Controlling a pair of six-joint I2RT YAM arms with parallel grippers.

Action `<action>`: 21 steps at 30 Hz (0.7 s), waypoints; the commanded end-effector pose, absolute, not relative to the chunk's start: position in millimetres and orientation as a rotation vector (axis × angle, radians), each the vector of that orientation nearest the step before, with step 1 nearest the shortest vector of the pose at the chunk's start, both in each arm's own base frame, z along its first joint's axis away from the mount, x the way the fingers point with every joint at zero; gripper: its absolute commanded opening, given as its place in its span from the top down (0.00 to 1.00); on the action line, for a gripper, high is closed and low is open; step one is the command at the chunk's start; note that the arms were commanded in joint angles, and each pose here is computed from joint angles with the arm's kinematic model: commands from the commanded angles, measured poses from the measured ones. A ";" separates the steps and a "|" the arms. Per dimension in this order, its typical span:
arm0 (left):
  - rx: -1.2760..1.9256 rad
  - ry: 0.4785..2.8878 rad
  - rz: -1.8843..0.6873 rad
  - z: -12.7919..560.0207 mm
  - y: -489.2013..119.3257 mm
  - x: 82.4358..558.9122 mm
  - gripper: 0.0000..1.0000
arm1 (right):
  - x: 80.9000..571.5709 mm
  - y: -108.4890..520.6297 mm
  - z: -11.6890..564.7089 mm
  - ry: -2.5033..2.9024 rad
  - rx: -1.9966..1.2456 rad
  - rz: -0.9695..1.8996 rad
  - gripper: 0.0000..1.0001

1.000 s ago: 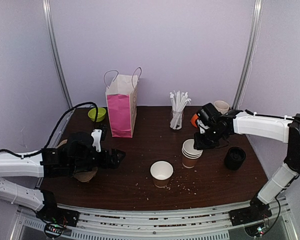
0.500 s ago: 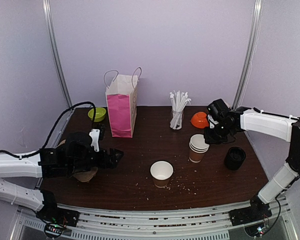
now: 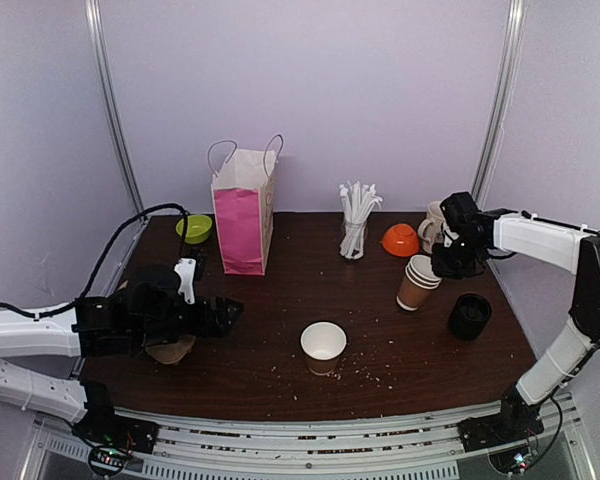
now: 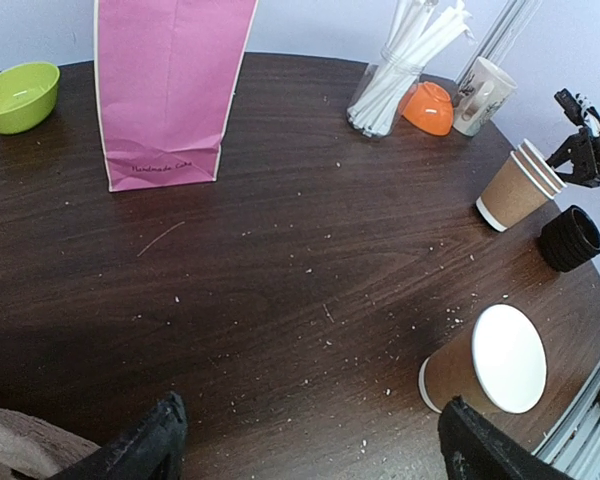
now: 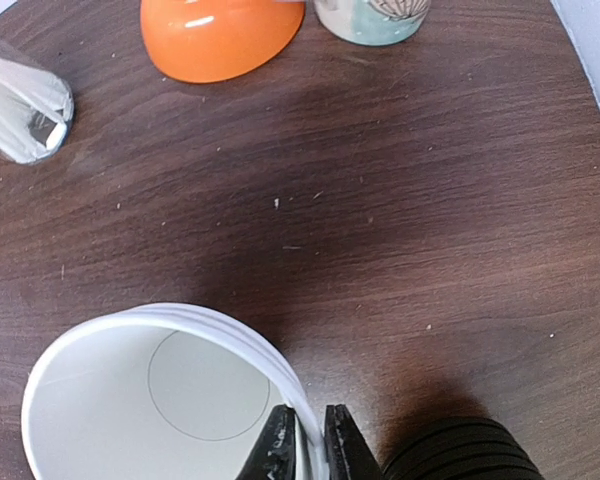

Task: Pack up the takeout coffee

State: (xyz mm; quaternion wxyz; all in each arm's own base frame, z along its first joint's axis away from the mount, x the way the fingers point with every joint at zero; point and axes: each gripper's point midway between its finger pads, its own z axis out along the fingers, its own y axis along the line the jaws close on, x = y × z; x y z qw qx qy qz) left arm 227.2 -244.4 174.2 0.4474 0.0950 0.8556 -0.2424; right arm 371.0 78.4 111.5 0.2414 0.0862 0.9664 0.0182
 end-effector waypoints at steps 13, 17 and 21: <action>0.214 2.075 -0.612 191.0 -242.0 228.3 0.09 | 367.8 88.9 111.4 2.663 0.173 0.140 0.82; 0.215 2.074 -0.620 192.3 -244.0 228.5 0.09 | 364.8 90.4 108.5 2.678 0.160 0.137 0.83; 0.209 2.077 -0.622 192.3 -242.1 227.3 0.09 | 366.8 87.3 112.2 2.659 0.168 0.116 0.93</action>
